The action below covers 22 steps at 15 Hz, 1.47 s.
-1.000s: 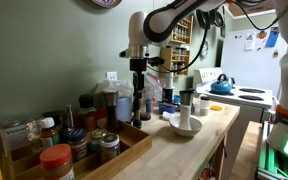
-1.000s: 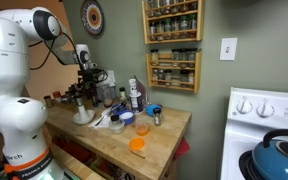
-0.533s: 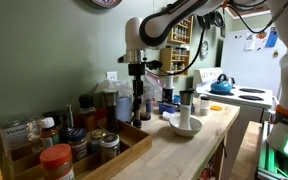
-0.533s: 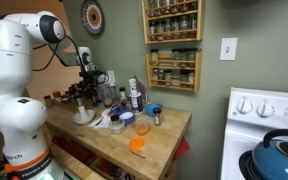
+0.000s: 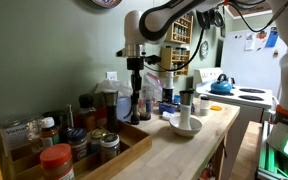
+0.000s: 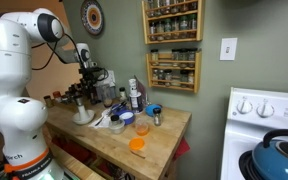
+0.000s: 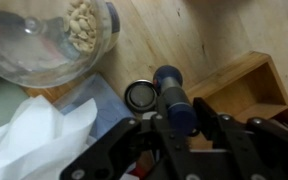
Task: Put the torch on top of the bottle
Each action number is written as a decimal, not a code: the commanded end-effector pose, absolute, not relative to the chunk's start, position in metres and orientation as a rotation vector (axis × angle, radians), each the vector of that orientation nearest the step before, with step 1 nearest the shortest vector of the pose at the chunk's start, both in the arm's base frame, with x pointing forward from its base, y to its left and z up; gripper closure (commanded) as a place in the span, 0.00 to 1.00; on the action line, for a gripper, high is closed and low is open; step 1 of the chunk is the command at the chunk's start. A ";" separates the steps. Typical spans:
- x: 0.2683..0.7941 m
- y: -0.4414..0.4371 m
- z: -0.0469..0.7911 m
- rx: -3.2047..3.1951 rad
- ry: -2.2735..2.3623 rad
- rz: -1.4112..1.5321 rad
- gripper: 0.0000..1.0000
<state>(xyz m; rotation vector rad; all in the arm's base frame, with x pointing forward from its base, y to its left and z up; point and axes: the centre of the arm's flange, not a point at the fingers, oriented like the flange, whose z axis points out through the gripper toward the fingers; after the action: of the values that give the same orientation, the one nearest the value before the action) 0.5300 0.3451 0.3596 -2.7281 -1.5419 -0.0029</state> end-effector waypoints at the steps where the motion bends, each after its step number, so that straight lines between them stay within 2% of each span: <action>1: 0.506 0.342 0.421 -2.782 -1.573 -0.049 0.92; 4: 0.494 0.336 0.468 -2.918 -1.536 -0.017 0.92; 8: 0.497 0.327 0.502 -2.771 -1.615 0.024 0.92; 9: 0.494 0.330 0.498 -2.847 -1.569 -0.019 0.67; 10: 0.494 0.330 0.503 -2.817 -1.591 -0.021 0.67; 11: 0.495 0.330 0.504 -2.803 -1.600 -0.020 0.92; 17: 0.505 0.273 0.561 -2.910 -1.271 -0.020 0.92; 21: 0.508 0.251 0.563 -3.090 -1.060 0.015 0.92; 22: 0.514 0.247 0.564 -3.026 -1.131 -0.011 0.67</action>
<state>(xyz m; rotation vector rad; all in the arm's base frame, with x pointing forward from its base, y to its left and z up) 0.5140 0.2469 0.5640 -3.0274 -1.1295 -0.0110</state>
